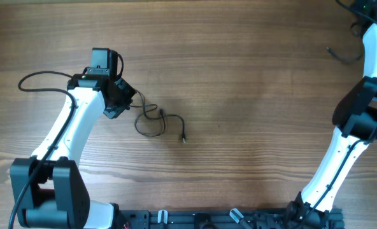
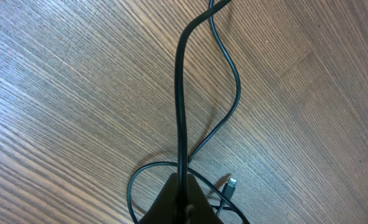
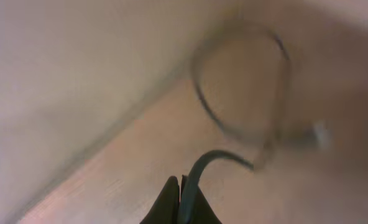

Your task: Untangle cables

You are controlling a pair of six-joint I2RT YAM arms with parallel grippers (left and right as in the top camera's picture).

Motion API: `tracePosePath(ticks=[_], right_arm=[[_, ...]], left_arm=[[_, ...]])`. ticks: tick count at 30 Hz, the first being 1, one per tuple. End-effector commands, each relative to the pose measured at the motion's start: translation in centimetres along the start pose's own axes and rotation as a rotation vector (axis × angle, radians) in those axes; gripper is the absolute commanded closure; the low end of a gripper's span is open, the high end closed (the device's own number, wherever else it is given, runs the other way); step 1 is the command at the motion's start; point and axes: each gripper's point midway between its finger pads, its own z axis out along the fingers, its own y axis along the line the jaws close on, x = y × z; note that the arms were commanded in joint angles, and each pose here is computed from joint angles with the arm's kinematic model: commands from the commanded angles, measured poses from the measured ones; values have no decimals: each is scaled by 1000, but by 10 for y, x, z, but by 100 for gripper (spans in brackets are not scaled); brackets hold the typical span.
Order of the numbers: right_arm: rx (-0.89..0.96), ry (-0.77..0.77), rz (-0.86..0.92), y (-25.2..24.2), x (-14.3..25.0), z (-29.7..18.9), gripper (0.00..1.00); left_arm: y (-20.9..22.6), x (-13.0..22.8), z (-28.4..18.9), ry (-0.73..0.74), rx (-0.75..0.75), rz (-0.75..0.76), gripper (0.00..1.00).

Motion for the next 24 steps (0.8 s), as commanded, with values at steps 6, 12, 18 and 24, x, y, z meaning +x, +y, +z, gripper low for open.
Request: tracePosePath(ticks=[6, 12, 18, 24], right_arm=[[243, -124, 627, 21, -22, -151, 96], [217, -151, 1101, 40, -4, -156, 96], [121, -456, 1510, 30, -22, -97, 95], [299, -571, 1277, -53, -9, -17, 92]], left_arm=[[4, -6, -2, -44, -27, -8, 96], [7, -10, -2, -63, -42, -5, 96], [3, -13, -2, -77, -28, -6, 96], [3, -13, -2, -77, -28, -6, 96]])
